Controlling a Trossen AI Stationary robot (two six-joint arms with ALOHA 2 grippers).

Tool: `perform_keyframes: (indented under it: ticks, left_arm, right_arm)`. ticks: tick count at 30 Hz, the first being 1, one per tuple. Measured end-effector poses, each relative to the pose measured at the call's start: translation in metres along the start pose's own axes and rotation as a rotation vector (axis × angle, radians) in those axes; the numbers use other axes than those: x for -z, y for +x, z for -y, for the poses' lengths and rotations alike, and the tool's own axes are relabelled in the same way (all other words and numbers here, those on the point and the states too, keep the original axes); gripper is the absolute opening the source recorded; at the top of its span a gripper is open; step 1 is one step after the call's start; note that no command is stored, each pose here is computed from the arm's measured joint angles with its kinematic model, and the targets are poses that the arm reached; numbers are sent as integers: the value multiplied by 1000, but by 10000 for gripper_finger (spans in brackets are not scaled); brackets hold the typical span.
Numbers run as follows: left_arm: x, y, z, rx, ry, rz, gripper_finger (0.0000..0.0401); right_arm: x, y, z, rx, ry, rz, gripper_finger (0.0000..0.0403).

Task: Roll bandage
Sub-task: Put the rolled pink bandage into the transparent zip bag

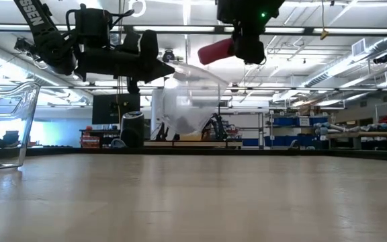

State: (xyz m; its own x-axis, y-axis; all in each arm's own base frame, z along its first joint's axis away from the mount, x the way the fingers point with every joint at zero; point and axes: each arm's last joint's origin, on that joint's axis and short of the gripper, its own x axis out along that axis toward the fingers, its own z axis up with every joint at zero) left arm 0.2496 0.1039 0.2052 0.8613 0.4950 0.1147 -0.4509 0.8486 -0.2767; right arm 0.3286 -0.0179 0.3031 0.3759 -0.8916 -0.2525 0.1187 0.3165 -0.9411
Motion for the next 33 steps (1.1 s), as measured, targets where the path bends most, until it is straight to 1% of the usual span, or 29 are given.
perform_keyframes:
  ticks: [3, 11, 17, 21, 26, 30, 33]
  left_arm:
    - [0, 0, 0, -1, -3, -1, 0]
    - [-1, 0, 0, -19, -29, 11, 0]
    - [-2, 0, -1, -36, -59, 24, 0]
    - [-6, 4, 3, -9, -63, 38, 0]
    - [-12, 10, 8, 5, -65, 45, 0]
    - [-15, 15, 12, 9, -62, 24, 0]
    - [-17, 18, 18, 43, -61, 16, 0]
  right_arm:
    - [-1, 0, 0, -35, 3, 34, 53]
    - [1, 7, 1, -66, 10, 47, 53]
    - [3, 9, 0, -100, -7, 56, 53]
    - [6, 13, -1, -123, -3, 45, 53]
    - [6, 13, -3, -181, -3, 83, 53]
    - [5, 13, -6, -261, -13, 149, 53]
    - [6, 16, -5, -297, -5, 172, 53]
